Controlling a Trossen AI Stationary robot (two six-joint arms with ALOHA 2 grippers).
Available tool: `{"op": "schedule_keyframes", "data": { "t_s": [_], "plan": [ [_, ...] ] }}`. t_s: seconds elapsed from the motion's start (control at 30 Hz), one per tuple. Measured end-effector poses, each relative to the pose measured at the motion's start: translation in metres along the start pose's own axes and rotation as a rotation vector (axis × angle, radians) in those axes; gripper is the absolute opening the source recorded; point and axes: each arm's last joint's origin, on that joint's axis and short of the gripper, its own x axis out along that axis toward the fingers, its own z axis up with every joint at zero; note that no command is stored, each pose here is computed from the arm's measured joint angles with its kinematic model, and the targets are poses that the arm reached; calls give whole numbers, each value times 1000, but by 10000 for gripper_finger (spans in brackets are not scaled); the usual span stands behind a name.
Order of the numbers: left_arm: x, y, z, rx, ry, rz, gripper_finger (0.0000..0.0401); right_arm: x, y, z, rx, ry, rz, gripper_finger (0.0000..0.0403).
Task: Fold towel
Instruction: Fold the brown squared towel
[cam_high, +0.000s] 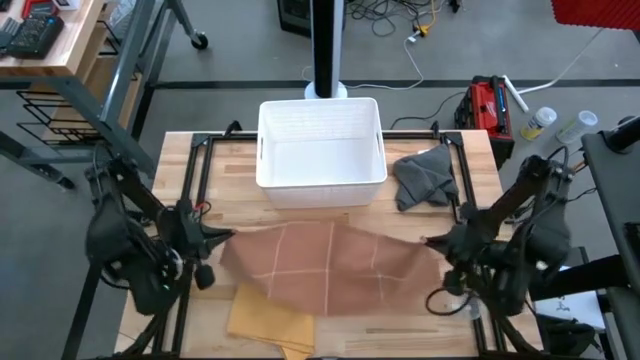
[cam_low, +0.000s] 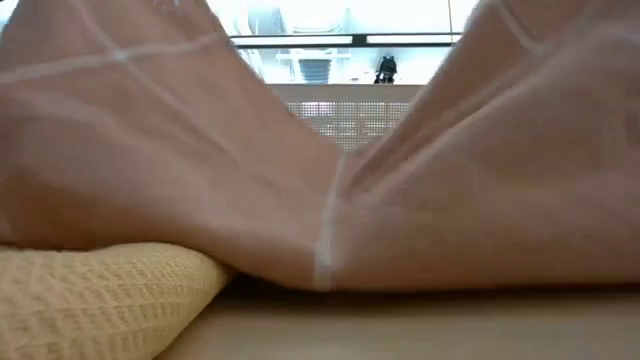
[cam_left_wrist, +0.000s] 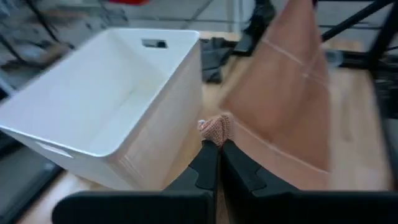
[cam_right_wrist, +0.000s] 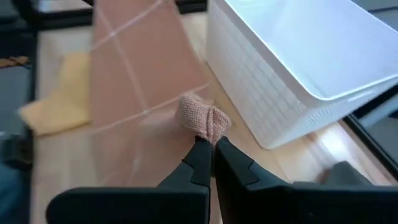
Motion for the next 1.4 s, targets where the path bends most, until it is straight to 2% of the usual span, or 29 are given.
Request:
{"op": "schedule_keyframes", "data": {
  "t_s": [0.13, 0.3, 0.43, 0.53, 0.63, 0.7, 0.8, 0.97, 1.03, 1.1, 1.23, 1.27, 1.33, 1.4],
  "plan": [
    [-12, 1, 8, -70, 170, -120, 0, -20, -1, 2, 20, 95, 132, 0],
    [-15, -20, -12, -182, 517, -183, 0, -36, 13, -19, 52, 313, 247, 0],
    [-19, -59, -44, -278, 750, -198, 0, -42, 40, -52, 66, 489, 236, 0],
    [-25, -95, -65, -317, 790, -264, 0, -42, 69, -75, 106, 550, 227, 0],
    [-30, -132, -86, -364, 805, -352, 0, -36, 105, -96, 128, 572, 260, 0],
    [-31, -152, -101, -381, 822, -374, 0, -29, 126, -109, 119, 605, 284, 0],
    [-32, -170, -125, -406, 845, -327, 0, -20, 150, -126, 76, 689, 305, 0],
    [-41, -188, -160, -475, 886, -245, 0, -5, 168, -148, 98, 719, 208, 0],
    [-41, -190, -169, -465, 888, -210, 0, 1, 172, -156, 82, 722, 162, 0],
    [-38, -186, -174, -410, 860, -157, 0, 9, 169, -162, 42, 701, 65, 0],
    [-32, -170, -179, -337, 776, 30, 0, 21, 150, -164, 11, 653, -239, 0],
    [-30, -164, -179, -311, 738, 90, 0, 25, 150, -167, 22, 644, -263, 0],
    [-26, -141, -176, -212, 648, 285, 0, 34, 149, -169, 10, 591, -245, 0],
    [-21, -141, -177, -274, 609, 268, 0, 38, 144, -166, 36, 527, -284, 0]
  ]
}}
